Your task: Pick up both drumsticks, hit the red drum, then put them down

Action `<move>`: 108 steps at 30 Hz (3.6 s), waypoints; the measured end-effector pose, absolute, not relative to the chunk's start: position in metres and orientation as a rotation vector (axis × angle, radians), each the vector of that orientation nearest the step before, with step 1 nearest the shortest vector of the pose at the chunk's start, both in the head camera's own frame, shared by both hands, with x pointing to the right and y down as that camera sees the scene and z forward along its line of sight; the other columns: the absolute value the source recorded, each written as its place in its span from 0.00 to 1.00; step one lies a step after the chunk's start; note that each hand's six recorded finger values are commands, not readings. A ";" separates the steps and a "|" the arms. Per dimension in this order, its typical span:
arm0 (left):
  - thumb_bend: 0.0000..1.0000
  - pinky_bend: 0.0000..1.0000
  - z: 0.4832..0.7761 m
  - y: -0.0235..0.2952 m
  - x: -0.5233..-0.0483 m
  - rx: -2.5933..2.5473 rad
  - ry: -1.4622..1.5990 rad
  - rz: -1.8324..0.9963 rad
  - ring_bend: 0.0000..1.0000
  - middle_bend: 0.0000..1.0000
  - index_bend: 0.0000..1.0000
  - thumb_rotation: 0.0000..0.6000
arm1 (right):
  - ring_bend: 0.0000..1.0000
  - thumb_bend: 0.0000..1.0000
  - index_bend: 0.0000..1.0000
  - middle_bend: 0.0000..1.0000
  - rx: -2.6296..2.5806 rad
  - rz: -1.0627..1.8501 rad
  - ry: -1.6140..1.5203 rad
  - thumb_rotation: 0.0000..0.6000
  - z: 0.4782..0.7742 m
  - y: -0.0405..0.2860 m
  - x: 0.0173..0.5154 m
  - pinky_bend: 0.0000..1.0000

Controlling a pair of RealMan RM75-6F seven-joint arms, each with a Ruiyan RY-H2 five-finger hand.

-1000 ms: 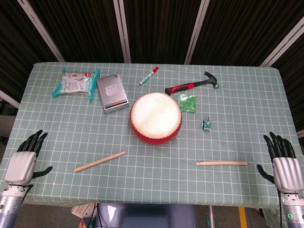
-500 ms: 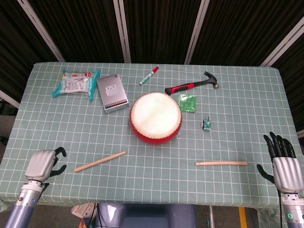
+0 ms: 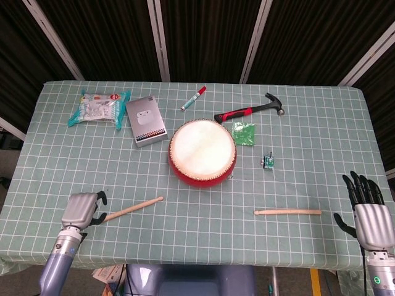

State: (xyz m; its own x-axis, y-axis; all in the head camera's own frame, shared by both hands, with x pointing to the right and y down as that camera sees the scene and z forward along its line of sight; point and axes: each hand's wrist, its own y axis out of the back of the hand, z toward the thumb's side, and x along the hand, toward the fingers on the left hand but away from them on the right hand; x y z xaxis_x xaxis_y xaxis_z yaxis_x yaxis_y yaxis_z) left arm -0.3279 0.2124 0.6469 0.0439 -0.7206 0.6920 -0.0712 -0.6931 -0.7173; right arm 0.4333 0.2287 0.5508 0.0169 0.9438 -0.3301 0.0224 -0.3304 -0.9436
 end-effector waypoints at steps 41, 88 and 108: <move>0.30 1.00 0.690 0.230 -0.307 -1.817 0.683 -1.846 1.00 1.00 0.48 1.00 | 0.01 0.28 0.00 0.00 -1.486 1.419 -1.048 1.00 0.550 0.230 0.432 0.09; 0.49 1.00 0.568 0.140 -0.340 -1.652 1.036 -1.287 1.00 1.00 0.74 1.00 | 1.00 0.29 0.35 0.95 -1.489 1.480 -0.961 1.00 0.568 0.206 0.413 1.00; 0.49 1.00 0.563 0.136 -0.345 -1.667 1.077 -1.291 1.00 1.00 0.74 1.00 | 1.00 0.31 0.41 0.97 -1.475 1.681 -0.656 1.00 0.645 0.209 0.389 1.00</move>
State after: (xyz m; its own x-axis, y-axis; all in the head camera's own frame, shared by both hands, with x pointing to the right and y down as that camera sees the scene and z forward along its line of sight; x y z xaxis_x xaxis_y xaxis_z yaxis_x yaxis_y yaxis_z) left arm -0.3447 0.1363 0.5634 0.1350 -0.9305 0.3405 -0.1679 -0.3602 -0.9176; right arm 0.3890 0.2094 0.6448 -0.0122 0.8238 -0.5667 -0.2224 -0.5548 -0.8017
